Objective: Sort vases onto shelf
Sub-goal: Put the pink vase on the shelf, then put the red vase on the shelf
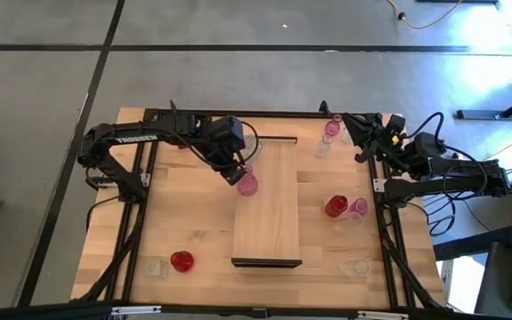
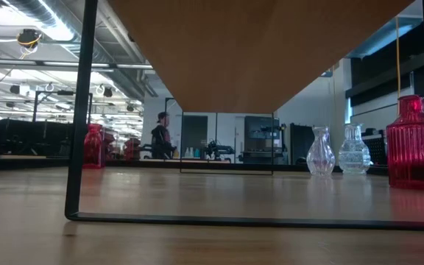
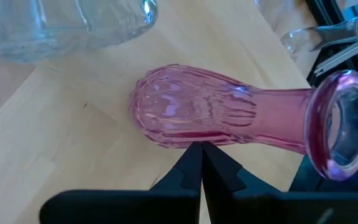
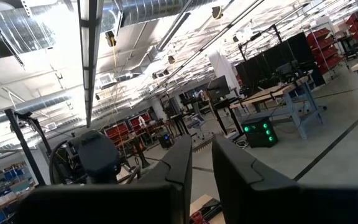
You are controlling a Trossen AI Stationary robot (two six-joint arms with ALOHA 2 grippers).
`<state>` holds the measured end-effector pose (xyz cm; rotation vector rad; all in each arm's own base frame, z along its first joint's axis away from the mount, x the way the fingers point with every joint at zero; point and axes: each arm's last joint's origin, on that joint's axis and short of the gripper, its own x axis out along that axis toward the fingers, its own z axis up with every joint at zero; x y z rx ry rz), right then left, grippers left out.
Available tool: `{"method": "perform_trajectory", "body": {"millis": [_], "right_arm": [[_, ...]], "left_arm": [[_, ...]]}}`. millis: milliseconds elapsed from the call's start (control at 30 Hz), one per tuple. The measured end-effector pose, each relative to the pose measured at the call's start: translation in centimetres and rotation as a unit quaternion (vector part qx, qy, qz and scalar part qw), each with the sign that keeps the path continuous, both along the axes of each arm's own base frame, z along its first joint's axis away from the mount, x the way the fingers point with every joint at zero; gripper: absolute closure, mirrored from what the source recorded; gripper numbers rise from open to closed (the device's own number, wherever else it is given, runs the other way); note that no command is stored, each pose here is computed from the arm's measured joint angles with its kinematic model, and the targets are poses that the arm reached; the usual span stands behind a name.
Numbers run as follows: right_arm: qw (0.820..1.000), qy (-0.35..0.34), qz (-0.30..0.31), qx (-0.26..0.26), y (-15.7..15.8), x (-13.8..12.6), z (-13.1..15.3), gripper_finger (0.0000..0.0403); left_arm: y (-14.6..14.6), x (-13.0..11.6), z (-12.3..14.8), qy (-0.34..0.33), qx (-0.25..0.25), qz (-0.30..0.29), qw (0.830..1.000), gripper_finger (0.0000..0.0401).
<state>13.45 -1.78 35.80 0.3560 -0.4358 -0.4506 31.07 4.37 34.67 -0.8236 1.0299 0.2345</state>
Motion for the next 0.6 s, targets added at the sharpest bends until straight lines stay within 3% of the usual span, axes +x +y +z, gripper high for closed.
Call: {"method": "perform_trajectory", "body": {"millis": [233, 433, 600], "right_arm": [[1.0, 0.0, 0.0, 0.0, 0.0, 0.0, 0.0, 0.0349], [1.0, 0.0, -0.001, 0.0, 0.0, 0.0, 0.0, 0.0349], [1.0, 0.0, -0.009, 0.003, 0.0, 0.0, 0.0, 0.0349]], "left_arm": [[0.2, -1.9, 0.7, 0.034, 0.012, 0.016, 0.999, 0.0401], [1.8, -7.0, 2.3, 0.109, 0.072, 0.087, 0.988, 0.0401], [4.9, -10.8, 3.5, 0.127, 0.096, 0.145, 0.976, 0.0401]]}}
